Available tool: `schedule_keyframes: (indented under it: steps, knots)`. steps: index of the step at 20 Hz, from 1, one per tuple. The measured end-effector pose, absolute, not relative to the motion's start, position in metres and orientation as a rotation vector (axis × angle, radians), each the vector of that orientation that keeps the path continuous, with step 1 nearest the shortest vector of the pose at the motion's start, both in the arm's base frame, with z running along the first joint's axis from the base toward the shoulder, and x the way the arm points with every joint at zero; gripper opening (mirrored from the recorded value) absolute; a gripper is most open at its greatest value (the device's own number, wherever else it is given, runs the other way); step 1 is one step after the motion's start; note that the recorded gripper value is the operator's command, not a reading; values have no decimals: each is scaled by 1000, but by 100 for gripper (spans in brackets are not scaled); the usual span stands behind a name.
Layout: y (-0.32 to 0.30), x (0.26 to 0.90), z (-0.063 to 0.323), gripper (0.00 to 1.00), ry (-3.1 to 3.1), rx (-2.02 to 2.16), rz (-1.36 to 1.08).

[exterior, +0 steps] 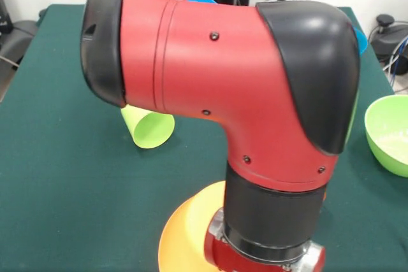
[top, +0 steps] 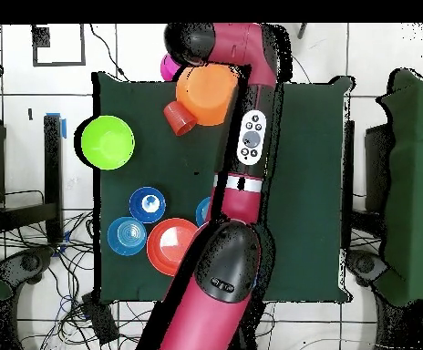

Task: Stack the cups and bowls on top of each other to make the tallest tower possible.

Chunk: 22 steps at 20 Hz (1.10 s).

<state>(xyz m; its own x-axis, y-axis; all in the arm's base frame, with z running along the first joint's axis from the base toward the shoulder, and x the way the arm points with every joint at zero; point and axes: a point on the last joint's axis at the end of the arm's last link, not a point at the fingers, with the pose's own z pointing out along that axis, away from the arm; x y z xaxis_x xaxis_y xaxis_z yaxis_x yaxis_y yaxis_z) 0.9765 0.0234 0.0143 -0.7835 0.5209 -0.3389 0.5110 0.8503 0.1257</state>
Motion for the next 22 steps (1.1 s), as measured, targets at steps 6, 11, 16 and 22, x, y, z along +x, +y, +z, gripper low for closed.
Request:
schedule_keyframes:
  steps: [6, 11, 16, 22]
  knots:
    - [18, 975, 12, 0, 2670, 769, 44]
    - [26, 970, 10, 0, 2688, 743, 63]
    - [35, 963, 5, 0, 2715, 711, 79]
    - [46, 951, -4, 0, 2759, 654, 90]
